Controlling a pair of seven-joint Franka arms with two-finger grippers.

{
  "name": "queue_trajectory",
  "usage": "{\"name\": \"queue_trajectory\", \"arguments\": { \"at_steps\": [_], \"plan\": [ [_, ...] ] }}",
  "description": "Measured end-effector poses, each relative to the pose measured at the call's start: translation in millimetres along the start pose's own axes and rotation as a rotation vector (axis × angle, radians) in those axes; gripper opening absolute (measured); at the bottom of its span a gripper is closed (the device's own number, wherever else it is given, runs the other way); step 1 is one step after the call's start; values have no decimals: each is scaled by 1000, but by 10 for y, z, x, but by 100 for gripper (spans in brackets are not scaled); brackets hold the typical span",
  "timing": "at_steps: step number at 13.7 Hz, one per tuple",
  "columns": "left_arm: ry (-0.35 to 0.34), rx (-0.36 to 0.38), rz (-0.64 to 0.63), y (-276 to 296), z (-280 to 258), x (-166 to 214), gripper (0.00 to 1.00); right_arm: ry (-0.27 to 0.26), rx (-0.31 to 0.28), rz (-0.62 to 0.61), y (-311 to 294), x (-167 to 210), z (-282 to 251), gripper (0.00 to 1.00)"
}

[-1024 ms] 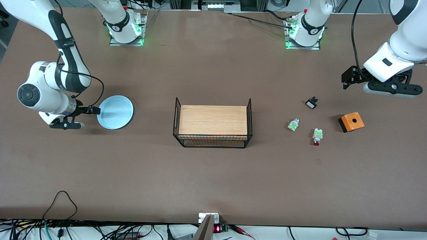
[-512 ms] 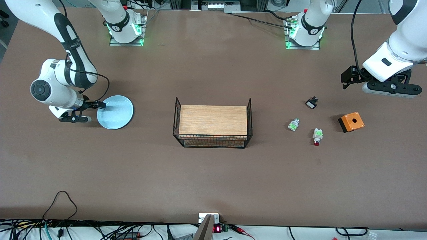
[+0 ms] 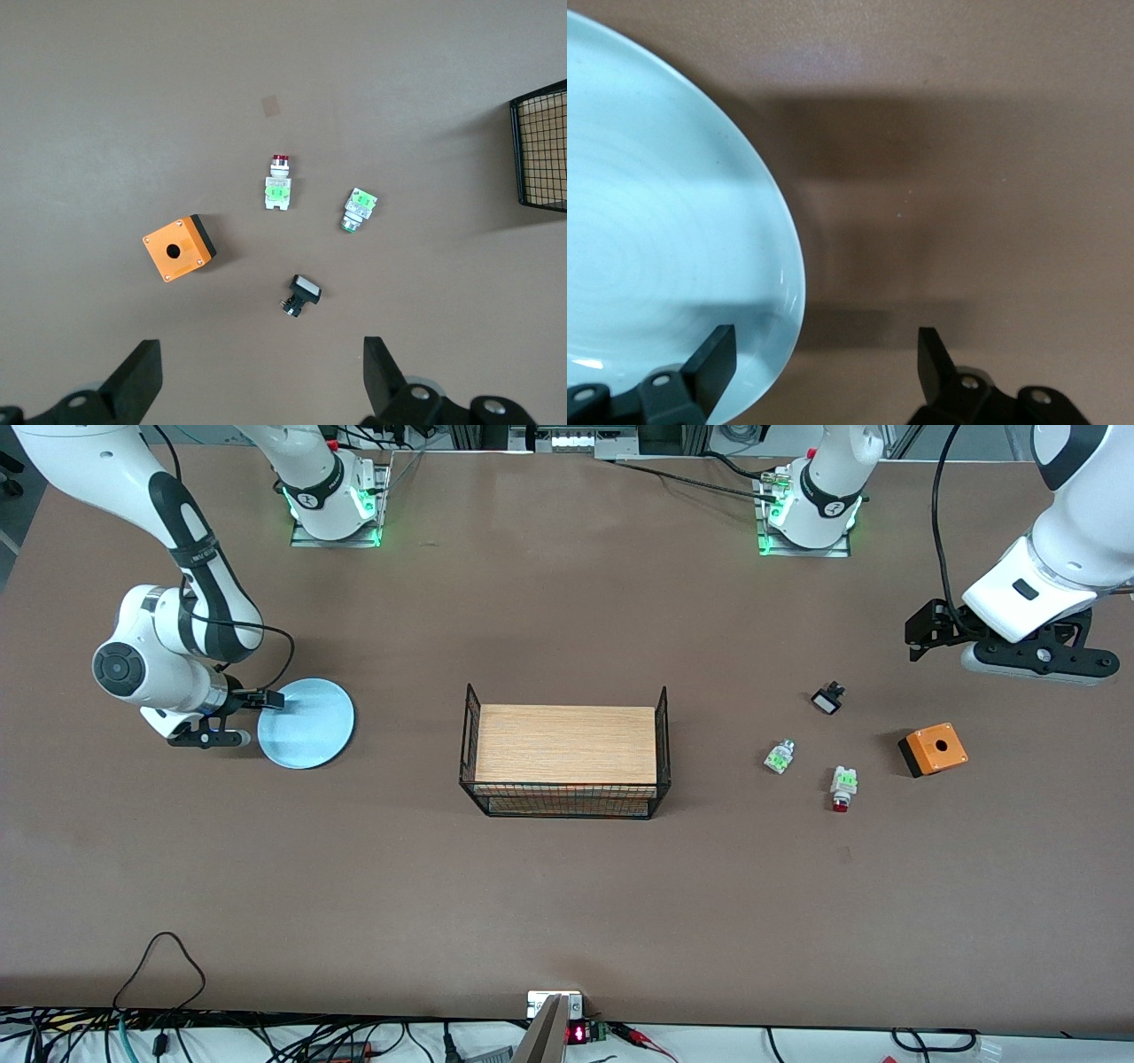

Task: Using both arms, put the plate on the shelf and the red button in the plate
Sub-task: 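Grip the plate rim with the right gripper and lift it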

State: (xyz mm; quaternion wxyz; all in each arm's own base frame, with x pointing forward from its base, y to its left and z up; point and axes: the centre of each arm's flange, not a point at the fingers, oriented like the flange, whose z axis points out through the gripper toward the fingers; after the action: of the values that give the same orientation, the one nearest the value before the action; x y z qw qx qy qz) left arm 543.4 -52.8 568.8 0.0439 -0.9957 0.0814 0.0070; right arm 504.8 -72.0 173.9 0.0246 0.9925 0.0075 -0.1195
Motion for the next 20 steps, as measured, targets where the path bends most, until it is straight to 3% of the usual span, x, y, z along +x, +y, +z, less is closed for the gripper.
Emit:
{"name": "queue_trajectory", "arguments": {
  "at_steps": [1, 2, 8, 12, 15, 17, 20],
  "plan": [
    [0, 0, 0, 1, 0, 0, 100, 0, 0, -1, -1, 4, 22, 91],
    [0, 0, 0, 0, 0, 0, 100, -1, 0, -1, -2, 4, 29, 83],
    [1, 0, 5, 26, -9, 2, 100, 11, 0, -5, -22, 15, -40, 14],
    [2, 1, 6, 33, -13, 3, 100, 10, 1, -4, -18, 17, -64, 10],
    [3, 1, 7, 38, -16, 4, 100, -34, 9, -1, -39, -11, -180, 10],
    [3, 1, 7, 39, -18, 4, 100, -57, 36, 28, -113, 0, -482, 3],
    [3, 1, 7, 39, -19, 4, 100, -83, 59, 61, -297, 45, -1143, 3]
  ]
}}
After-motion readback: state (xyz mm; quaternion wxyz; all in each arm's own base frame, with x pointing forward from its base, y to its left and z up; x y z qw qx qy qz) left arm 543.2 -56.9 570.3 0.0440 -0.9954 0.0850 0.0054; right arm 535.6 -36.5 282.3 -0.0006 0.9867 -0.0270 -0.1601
